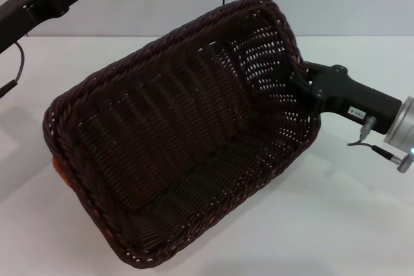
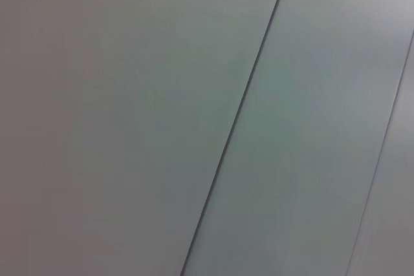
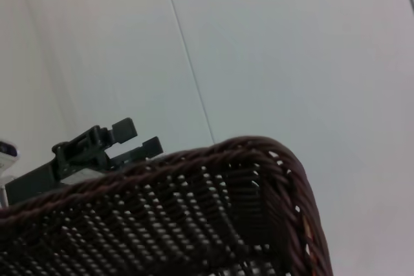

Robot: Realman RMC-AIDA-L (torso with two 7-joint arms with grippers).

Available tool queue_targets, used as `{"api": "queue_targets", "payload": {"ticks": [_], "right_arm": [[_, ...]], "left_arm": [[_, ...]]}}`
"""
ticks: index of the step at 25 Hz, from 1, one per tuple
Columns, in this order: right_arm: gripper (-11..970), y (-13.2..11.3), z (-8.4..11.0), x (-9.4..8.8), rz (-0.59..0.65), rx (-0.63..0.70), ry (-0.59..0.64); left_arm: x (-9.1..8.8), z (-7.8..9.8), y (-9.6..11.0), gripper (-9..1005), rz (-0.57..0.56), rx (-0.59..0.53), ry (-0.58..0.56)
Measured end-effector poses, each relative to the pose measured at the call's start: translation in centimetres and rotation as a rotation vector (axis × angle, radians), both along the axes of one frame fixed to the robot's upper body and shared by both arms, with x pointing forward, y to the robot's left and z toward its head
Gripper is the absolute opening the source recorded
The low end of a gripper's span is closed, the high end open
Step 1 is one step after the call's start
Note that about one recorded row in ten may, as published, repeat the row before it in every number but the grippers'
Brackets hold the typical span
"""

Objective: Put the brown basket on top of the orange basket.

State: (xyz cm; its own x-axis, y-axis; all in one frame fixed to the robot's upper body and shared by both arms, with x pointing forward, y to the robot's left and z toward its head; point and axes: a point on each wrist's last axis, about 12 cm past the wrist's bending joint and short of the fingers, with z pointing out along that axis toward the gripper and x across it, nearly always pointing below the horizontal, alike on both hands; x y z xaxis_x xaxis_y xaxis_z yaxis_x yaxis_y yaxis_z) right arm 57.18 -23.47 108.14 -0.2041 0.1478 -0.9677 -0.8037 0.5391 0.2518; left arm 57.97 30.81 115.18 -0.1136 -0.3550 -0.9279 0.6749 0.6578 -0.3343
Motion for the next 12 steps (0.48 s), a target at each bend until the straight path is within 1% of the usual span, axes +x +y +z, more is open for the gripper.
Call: {"api": "queue_targets", "payload": {"ticks": [8,12], "right_arm": [[225,0.08,0.13,0.36,-0.007,-0.002,0.009],[451,-0.06,0.24,0.57,-0.022,-0.001,0.006]], "left_arm": [[0.1,0.03,0.09,825,0.01,0.008,-0.007],[0.2,0.09,0.23,825,0.025,0.01,-0.015]]}}
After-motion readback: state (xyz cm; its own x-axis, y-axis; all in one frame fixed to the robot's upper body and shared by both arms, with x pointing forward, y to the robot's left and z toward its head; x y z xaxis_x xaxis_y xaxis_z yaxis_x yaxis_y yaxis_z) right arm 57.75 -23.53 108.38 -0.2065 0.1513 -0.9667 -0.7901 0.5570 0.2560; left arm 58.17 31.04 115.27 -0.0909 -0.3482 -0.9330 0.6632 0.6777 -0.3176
